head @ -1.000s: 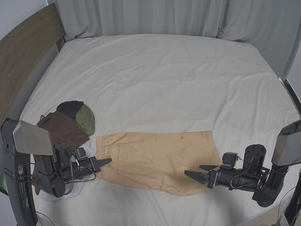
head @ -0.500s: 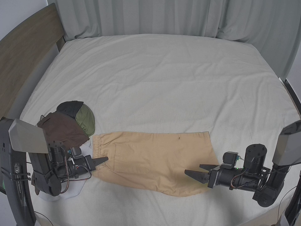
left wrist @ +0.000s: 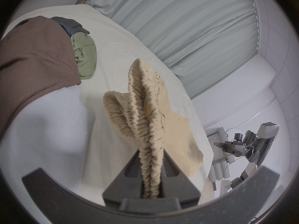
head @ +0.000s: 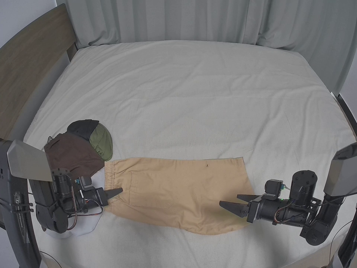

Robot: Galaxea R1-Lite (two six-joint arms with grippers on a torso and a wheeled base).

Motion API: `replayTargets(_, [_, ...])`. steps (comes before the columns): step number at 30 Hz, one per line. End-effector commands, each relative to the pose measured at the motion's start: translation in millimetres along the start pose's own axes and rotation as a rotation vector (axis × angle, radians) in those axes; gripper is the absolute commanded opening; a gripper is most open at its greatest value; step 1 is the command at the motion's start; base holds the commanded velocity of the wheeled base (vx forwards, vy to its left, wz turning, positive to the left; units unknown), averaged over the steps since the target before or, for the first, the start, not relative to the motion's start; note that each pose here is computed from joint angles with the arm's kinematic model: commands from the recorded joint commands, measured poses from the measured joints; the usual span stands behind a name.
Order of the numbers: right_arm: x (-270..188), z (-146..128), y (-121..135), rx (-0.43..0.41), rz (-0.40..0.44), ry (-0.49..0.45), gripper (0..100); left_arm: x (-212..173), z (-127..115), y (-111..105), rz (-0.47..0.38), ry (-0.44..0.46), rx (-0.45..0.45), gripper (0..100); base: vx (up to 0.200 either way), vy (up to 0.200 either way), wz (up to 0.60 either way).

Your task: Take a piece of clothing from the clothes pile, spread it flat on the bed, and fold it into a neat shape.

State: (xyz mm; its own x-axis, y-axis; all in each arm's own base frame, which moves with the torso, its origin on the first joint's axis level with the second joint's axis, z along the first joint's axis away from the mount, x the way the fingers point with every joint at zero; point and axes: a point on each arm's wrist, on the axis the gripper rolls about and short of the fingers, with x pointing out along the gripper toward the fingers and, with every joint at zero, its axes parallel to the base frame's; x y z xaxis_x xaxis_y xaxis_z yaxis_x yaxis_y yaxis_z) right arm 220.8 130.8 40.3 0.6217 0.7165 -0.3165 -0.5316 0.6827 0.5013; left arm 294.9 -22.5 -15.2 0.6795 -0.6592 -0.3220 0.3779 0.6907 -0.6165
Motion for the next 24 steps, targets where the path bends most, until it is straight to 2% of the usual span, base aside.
replayTargets(1, [-0.6, 0.8, 0.1, -0.001, 0.0, -0.004, 100, -3.7, 3.4, -1.7, 0.002, -0.013, 0.004, 0, 0.0, 0.0, 0.0])
replayTargets(16, [-1.2, 1.1, 0.5, -0.001, 0.001, -0.005, 100, -10.1, 5.1, -5.4, -0.024, -0.008, 0.004, 0, 0.0, 0.0, 0.0])
replayTargets(24, [-1.1, 1.7, 0.7, -0.002, 0.002, -0.008, 100, -6.7, 11.3, -25.1, -0.068, -0.019, 0.051, 0, 0.0, 0.0, 0.0])
